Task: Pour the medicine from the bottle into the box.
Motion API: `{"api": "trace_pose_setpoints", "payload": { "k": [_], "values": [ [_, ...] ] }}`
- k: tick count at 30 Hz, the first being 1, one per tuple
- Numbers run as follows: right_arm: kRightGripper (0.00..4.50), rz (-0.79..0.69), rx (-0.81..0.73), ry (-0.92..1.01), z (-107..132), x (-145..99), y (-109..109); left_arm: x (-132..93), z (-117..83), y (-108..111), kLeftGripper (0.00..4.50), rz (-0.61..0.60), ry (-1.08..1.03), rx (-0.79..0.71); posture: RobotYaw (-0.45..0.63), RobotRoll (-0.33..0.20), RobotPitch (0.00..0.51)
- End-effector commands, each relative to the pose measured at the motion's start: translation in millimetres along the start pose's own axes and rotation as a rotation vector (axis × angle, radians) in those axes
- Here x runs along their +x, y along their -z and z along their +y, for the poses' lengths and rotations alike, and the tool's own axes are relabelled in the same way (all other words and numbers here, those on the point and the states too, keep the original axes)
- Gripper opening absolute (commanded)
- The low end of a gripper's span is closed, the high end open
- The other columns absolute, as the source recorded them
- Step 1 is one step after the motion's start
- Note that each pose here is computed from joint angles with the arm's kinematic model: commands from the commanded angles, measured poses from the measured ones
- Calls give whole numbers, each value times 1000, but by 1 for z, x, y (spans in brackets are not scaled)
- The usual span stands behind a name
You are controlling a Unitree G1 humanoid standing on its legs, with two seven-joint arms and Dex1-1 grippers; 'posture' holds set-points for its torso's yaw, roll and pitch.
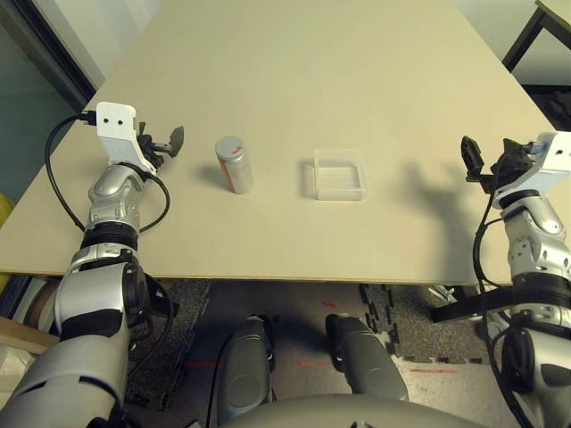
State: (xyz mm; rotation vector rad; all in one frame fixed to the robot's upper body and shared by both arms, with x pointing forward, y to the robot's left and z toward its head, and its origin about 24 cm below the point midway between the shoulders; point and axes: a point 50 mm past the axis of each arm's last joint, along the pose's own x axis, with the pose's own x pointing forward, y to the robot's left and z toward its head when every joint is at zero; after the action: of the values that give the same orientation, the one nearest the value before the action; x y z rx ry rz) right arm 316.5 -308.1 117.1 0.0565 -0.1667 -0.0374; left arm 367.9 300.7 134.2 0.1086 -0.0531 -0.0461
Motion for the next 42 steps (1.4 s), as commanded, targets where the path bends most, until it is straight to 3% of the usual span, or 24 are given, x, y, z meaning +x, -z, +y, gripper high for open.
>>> {"api": "trace_pose_setpoints", "payload": {
  "k": [1,12,18,30,34,42],
  "values": [
    [4500,1,1,14,-4,-2,1,1,-3,1,4468,4,12,5,-170,0,150],
    [4500,-16,-2,-27,0,3,-4,0,0,-1,4468,-5,12,-1,-147,0,155],
    [4500,-32,28,-149,7,6,-9,-7,6,-2,4468,-24,37,-11,-118,0,160],
    [4500,-15,70,-718,49,-4,-27,-36,19,-13,4468,-38,172,-64,-88,0,178],
    [4500,25,61,-942,69,-15,-28,-48,11,-17,4468,-37,249,-117,-77,0,179],
    [4500,101,23,-1183,92,-30,-23,-73,-8,-21,4468,-32,385,-171,-54,0,173]
  ]
}}
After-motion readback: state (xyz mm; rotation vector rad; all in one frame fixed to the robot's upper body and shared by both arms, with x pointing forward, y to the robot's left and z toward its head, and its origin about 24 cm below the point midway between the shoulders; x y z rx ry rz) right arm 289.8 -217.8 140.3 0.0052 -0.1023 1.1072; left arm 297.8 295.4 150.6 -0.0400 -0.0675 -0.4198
